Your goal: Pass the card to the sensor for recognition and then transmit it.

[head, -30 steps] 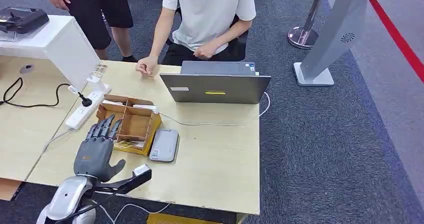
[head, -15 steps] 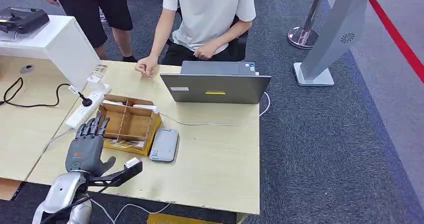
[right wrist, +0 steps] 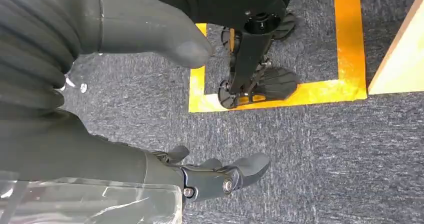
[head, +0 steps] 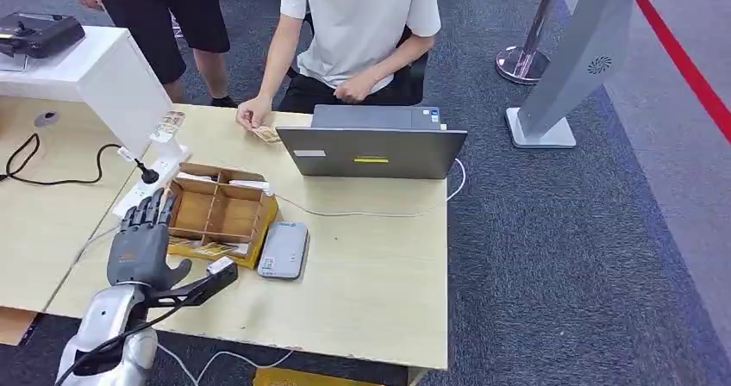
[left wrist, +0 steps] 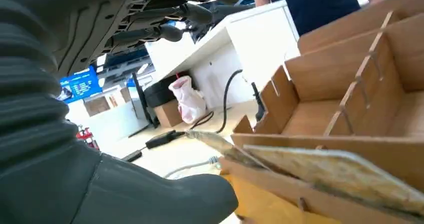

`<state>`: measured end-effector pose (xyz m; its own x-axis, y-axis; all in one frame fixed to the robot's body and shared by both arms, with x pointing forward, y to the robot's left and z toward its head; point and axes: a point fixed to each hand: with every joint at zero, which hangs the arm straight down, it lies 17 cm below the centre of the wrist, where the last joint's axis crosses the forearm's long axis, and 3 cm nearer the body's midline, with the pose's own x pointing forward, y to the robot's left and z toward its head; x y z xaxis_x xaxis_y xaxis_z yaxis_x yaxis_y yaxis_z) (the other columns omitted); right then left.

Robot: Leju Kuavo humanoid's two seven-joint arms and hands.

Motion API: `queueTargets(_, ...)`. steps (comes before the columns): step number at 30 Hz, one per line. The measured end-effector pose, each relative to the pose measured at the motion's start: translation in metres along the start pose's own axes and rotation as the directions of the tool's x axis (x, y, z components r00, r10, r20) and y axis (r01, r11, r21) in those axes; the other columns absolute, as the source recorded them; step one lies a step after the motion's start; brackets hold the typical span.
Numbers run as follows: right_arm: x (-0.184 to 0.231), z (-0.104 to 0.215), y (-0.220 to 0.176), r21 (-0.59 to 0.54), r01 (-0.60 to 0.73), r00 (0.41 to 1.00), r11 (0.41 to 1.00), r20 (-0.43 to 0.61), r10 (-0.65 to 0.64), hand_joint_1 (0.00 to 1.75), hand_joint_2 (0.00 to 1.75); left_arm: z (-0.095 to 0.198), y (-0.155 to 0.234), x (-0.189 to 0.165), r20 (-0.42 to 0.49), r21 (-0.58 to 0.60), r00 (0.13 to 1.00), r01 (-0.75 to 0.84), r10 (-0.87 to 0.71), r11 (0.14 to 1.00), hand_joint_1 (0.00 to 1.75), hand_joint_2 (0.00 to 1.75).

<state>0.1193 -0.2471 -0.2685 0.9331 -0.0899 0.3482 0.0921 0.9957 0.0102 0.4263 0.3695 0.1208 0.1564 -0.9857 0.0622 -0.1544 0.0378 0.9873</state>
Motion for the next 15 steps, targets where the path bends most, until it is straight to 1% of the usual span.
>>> queueTargets(15, 0.001, 0.000, 0.004, 0.011, -0.037, 0.999, 0.999, 0.004, 0.037, 0.00, 1.75, 0.003, -0.019, 0.015, 0.062, -0.009, 0.998, 0.015, -0.014, 1.000, 0.00, 1.75)
